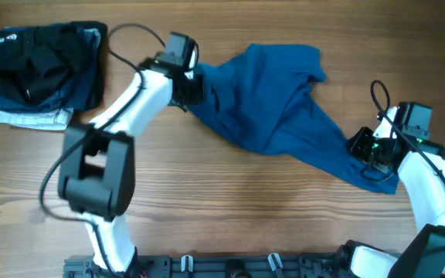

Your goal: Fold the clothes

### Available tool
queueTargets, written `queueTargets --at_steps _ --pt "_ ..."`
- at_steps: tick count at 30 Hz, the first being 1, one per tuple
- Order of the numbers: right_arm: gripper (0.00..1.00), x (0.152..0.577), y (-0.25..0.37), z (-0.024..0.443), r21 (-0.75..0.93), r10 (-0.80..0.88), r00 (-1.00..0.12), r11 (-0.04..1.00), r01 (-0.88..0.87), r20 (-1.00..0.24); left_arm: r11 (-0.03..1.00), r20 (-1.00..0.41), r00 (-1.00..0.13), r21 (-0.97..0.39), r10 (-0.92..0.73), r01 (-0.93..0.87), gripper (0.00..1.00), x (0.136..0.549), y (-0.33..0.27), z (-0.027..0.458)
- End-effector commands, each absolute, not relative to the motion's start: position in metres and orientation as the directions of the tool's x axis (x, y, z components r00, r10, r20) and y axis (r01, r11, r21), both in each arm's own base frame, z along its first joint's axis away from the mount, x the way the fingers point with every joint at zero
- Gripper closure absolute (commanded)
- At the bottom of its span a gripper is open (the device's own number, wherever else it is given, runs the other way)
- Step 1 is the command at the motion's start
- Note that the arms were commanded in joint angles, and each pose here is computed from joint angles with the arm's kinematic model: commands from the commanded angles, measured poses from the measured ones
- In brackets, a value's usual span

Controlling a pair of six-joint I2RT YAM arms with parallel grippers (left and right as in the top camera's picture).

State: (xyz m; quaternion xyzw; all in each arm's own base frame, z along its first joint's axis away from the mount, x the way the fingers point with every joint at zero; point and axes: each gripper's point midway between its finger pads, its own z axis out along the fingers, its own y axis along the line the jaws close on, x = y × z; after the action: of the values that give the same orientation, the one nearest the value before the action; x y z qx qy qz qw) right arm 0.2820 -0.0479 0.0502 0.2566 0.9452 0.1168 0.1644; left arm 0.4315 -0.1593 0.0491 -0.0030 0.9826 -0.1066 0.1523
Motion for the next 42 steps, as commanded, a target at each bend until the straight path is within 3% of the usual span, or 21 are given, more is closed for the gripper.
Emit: queueTargets --at_steps 1,5,9,12,18,19,20,22,24,26,42 --pt "0.65 0.302 -0.039 0.077 0.381 0.478 -0.825 0.853 0.356 -0.3 0.96 -0.461 -0.885 -0.272 -0.071 0.065 0.96 0.439 -0.158 0.15" --pt "0.65 0.31 -0.031 0.09 0.421 0.461 -0.831 0.851 0.314 -0.312 0.962 -0.413 -0.894 -0.266 -0.174 -0.064 0.96 0.41 -0.14 0.172" --pt "0.64 0.315 -0.011 0.092 0.421 0.395 -0.857 0.875 0.241 -0.331 0.957 -0.276 -0.93 -0.228 -0.241 -0.18 0.96 0.376 -0.127 0.161" --pt "0.64 0.321 0.002 0.095 0.422 0.354 -0.864 0.887 0.188 -0.359 0.941 -0.242 -0.912 -0.157 -0.33 -0.299 0.96 0.367 -0.111 0.152" --pt "0.6 0.339 0.02 0.106 0.434 0.3 -0.846 0.896 0.092 -0.441 0.912 -0.204 -0.891 -0.154 -0.406 -0.381 0.96 0.369 -0.111 0.138" --pt "0.6 0.342 0.026 0.109 0.435 0.284 -0.844 0.898 0.067 -0.455 0.912 -0.209 -0.89 -0.158 -0.406 -0.379 0.92 0.373 -0.112 0.135" --pt "0.6 0.345 0.03 0.11 0.435 0.272 -0.841 0.899 0.05 -0.467 0.911 -0.213 -0.889 -0.161 -0.407 -0.379 0.82 0.376 -0.113 0.134" --pt "0.6 0.346 0.036 0.112 0.434 0.258 -0.841 0.9 0.03 -0.476 0.911 -0.224 -0.886 -0.17 -0.407 -0.376 0.46 0.38 -0.115 0.133" --pt "0.59 0.347 0.036 0.112 0.434 0.256 -0.84 0.901 0.027 -0.479 0.911 -0.226 -0.885 -0.172 -0.407 -0.375 0.17 0.381 -0.115 0.134" --pt "0.59 0.347 0.036 0.112 0.433 0.254 -0.839 0.901 0.024 -0.482 0.911 -0.225 -0.885 -0.172 -0.407 -0.376 0.01 0.38 -0.115 0.134" --pt "0.53 0.347 0.036 0.113 0.431 0.251 -0.838 0.902 0.021 -0.484 0.911 -0.225 -0.885 -0.172 -0.407 -0.376 0.0 0.38 -0.115 0.134"
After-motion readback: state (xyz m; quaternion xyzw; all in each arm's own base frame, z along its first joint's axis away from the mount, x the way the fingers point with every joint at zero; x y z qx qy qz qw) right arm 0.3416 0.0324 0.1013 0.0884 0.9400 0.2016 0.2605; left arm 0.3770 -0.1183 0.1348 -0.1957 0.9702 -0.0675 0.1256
